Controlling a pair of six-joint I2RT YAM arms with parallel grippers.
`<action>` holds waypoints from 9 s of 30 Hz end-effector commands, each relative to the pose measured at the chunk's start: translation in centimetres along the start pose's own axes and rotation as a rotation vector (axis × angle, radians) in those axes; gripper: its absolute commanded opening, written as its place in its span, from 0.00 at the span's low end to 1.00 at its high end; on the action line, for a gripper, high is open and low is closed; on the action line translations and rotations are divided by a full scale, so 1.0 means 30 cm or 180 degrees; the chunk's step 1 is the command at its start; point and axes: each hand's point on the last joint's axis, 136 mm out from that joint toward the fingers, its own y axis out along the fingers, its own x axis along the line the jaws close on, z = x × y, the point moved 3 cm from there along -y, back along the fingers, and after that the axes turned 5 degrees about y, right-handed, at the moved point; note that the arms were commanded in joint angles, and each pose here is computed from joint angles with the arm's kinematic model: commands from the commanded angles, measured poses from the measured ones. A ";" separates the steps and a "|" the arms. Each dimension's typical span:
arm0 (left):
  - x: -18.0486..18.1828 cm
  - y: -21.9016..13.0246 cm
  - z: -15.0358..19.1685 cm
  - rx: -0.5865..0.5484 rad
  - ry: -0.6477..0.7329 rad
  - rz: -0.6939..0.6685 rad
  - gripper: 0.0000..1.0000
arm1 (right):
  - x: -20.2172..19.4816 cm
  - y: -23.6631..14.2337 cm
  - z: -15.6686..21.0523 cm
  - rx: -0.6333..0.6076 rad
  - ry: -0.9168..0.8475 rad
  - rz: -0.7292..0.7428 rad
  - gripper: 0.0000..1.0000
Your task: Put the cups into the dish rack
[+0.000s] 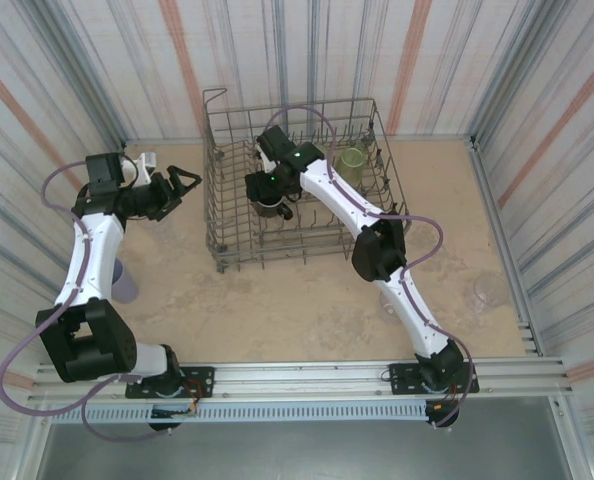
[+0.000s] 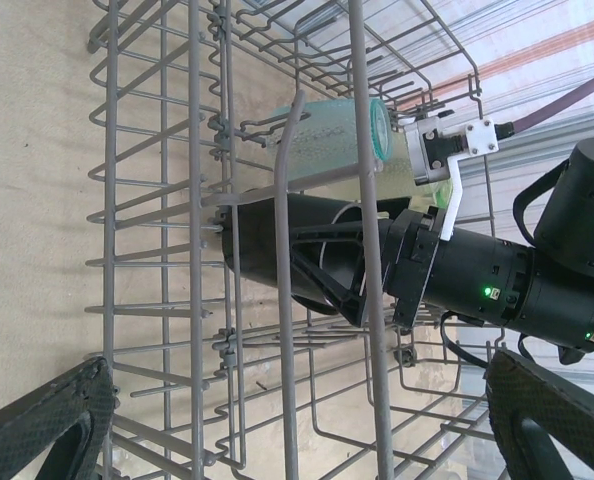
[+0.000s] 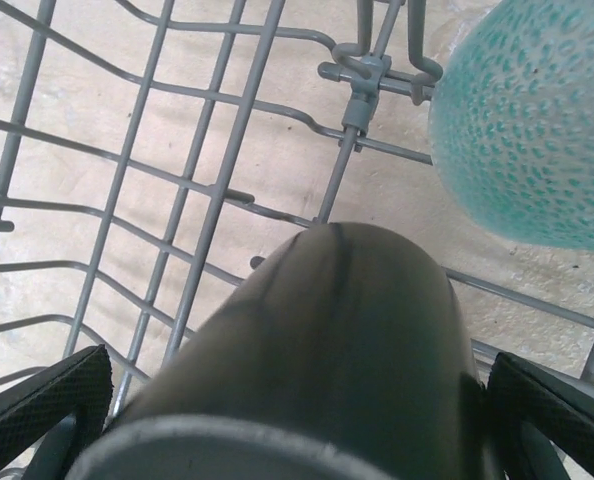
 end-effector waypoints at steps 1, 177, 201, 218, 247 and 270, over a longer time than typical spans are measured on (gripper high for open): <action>0.001 -0.004 0.005 0.0015 -0.0037 0.0060 0.99 | 0.045 -0.031 -0.030 -0.0125 -0.0027 -0.0132 0.99; 0.455 -0.382 0.227 0.0056 -0.0590 -0.2939 0.00 | -0.351 -0.819 0.425 -0.0986 0.0775 -0.0872 0.99; 0.217 -0.451 0.078 -0.0538 -0.0304 -0.2293 0.00 | -0.182 -0.796 0.387 -0.0876 0.0502 -0.0909 0.99; 0.032 -0.427 0.032 -0.0854 -0.0090 -0.1285 0.00 | -0.112 -0.764 0.367 -0.0802 0.0443 -0.0951 0.99; -0.228 -0.365 -0.087 -0.1349 0.0280 0.0755 0.00 | -0.021 -0.730 0.297 -0.0806 0.0582 -0.1185 0.99; -0.596 -0.066 0.033 -0.0653 0.0960 0.1770 0.00 | -0.080 -0.750 0.208 -0.1071 0.1152 -0.2178 0.99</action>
